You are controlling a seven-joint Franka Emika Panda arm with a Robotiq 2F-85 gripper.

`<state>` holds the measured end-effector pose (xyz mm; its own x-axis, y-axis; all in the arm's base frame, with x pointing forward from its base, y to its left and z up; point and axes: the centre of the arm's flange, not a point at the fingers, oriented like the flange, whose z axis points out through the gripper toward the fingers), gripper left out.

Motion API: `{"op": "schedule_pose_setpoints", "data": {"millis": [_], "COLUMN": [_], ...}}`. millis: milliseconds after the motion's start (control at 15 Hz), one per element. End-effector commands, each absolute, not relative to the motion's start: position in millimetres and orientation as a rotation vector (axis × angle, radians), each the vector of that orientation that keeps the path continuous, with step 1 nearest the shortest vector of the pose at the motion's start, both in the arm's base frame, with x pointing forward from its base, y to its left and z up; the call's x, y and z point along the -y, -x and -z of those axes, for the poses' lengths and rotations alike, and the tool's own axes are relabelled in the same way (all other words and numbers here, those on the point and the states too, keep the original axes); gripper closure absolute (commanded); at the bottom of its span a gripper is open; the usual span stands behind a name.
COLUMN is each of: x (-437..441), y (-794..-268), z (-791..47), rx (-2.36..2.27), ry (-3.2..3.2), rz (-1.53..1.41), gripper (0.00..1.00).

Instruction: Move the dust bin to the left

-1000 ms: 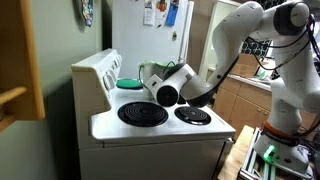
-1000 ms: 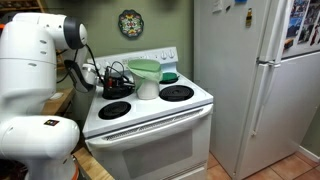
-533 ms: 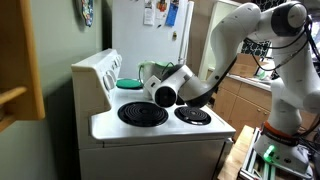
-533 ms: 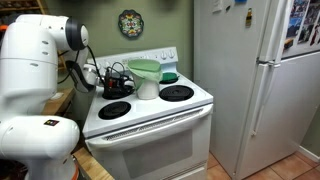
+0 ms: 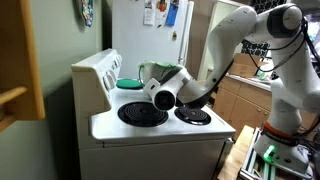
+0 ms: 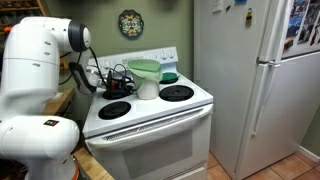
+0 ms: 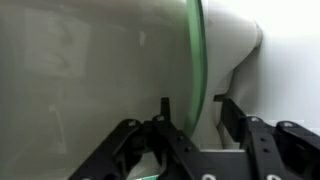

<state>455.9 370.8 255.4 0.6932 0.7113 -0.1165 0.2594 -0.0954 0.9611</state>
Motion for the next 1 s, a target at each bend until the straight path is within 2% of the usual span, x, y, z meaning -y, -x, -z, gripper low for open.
{"op": "schedule_pose_setpoints", "data": {"millis": [0, 333, 467, 933], "x": [-369, -377, -382, -381], "y": [-459, -455, -453, -448], "z": [-251, -266, -279, -336], "rx": [-0.799, -0.813, -0.818, -0.847], "ry": [-1.659, -1.704, -1.731, -1.882], "rz": [-0.490, -0.513, -0.536, -0.575], "gripper": [0.75, 1.00, 0.95, 0.95]}}
